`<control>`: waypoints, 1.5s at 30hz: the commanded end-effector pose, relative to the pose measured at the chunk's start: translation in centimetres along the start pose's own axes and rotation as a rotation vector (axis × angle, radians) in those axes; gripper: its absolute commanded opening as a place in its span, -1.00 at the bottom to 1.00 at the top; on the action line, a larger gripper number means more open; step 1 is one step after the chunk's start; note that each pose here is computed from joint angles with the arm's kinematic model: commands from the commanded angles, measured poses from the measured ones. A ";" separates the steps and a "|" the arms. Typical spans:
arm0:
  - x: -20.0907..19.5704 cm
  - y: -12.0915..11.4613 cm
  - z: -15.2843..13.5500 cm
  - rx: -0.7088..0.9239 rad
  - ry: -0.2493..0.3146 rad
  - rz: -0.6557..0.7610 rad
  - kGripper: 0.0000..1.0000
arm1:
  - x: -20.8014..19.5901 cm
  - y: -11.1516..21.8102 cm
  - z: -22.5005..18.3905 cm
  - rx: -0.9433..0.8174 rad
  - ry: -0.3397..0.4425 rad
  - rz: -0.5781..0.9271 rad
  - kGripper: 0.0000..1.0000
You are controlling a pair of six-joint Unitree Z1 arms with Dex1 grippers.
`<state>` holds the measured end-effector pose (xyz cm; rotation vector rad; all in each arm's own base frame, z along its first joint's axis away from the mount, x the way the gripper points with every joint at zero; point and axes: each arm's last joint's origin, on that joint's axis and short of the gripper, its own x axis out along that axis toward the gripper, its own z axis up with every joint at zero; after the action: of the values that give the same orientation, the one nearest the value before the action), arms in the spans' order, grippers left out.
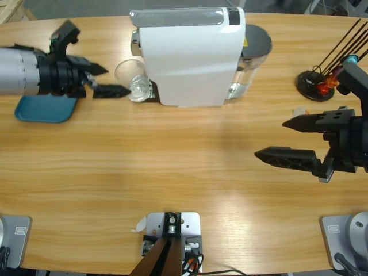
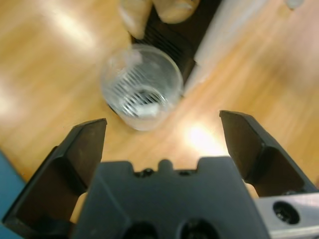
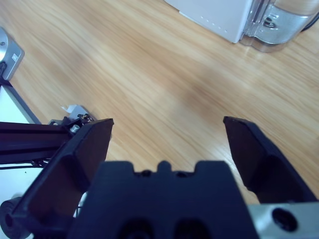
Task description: Pour coffee
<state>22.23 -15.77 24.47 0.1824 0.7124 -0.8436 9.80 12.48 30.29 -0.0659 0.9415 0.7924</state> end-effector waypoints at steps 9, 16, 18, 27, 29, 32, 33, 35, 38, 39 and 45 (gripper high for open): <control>5.4 1.0 -3.8 -0.104 0.122 0.003 0.89 | 0.8 -0.4 -0.8 -0.002 0.040 -0.001 0.96; 6.3 2.1 -3.2 -0.095 0.075 0.160 0.90 | 0.7 -0.4 -0.9 -0.003 0.039 0.001 0.95; 6.5 2.1 -3.3 -0.094 0.081 0.164 0.90 | 0.8 -0.4 -0.9 -0.003 0.041 0.001 0.95; 6.8 2.2 -3.3 -0.088 0.088 0.163 0.90 | 0.9 -0.4 -0.8 -0.004 0.044 0.000 0.95; 7.0 2.3 -3.2 -0.088 0.088 0.163 0.90 | 0.9 -0.4 -0.8 -0.004 0.044 0.000 0.95; 7.1 2.3 -2.9 -0.086 0.079 0.164 0.91 | 0.9 -0.4 -0.8 -0.004 0.044 0.000 0.95; 7.1 2.3 -2.7 -0.086 0.077 0.164 0.91 | 0.9 -0.4 -0.8 -0.004 0.043 0.001 0.95; 7.1 2.4 -2.6 -0.084 0.075 0.164 0.91 | 0.9 -0.4 -0.8 -0.004 0.044 0.001 0.95; 7.1 2.4 -2.6 -0.084 0.073 0.164 0.91 | 0.9 -0.4 -0.8 -0.004 0.043 0.002 0.95; 7.1 2.4 -2.5 -0.084 0.074 0.164 0.92 | 0.9 -0.4 -0.8 -0.004 0.043 0.002 0.95; 6.5 2.1 -3.2 -0.088 0.092 0.160 0.91 | 0.9 -0.4 -0.8 -0.004 0.045 0.003 0.95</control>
<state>25.70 -17.16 18.95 0.1798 0.7532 -0.6635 9.77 12.47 30.24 -0.0701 0.9422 0.7981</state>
